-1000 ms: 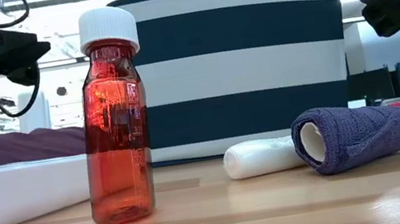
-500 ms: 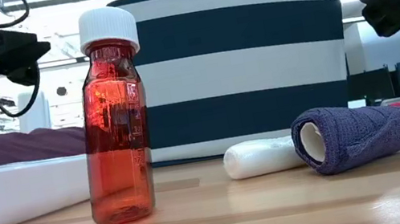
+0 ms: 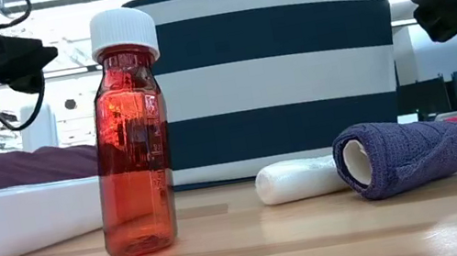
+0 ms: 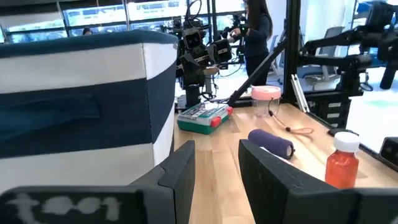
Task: Pick & place medical supplies in basket/bin
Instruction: Put the transparent first aid kit into the blue bin
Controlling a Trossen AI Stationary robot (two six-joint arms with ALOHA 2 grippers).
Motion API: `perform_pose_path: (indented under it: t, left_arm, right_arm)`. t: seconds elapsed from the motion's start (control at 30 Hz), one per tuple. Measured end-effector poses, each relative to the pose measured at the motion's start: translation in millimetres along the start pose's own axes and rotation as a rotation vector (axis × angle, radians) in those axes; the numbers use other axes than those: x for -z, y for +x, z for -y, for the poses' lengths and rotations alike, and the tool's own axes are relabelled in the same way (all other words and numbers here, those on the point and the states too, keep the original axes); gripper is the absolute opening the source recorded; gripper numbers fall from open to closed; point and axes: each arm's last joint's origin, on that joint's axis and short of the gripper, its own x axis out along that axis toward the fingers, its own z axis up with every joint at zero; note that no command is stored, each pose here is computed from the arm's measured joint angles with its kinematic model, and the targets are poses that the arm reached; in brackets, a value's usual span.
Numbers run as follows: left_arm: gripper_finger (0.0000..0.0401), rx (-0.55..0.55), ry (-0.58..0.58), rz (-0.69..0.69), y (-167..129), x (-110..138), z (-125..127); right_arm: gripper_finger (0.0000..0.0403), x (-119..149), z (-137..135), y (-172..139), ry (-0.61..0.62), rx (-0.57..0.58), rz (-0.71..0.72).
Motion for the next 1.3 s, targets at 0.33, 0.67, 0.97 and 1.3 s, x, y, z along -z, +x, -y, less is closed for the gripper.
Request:
perform_pose_path:
  t: [0.33,0.67,0.97,1.3]
  left_arm:
    - [0.0114,-0.033,-0.284,0.038,-0.1,-3.6,-1.3]
    - [0.0114,0.035,-0.303,-0.027,0.2,0.6,1.2]
    - [0.0114,0.0,-0.307,-0.027,0.2,0.9,0.2]
    - [0.0114,-0.088,-0.277,0.015,0.1,-2.5,-2.7]
  right_arm:
    - [0.017,0.0,0.0,0.0,0.0,0.0,0.0]
    - [0.017,1.0,0.2,0.0,-0.001,0.002,-0.01]
    - [0.017,0.9,0.2,0.0,-0.001,0.002,-0.01]
    - [0.017,0.9,0.2,0.0,-0.001,0.002,-0.009]
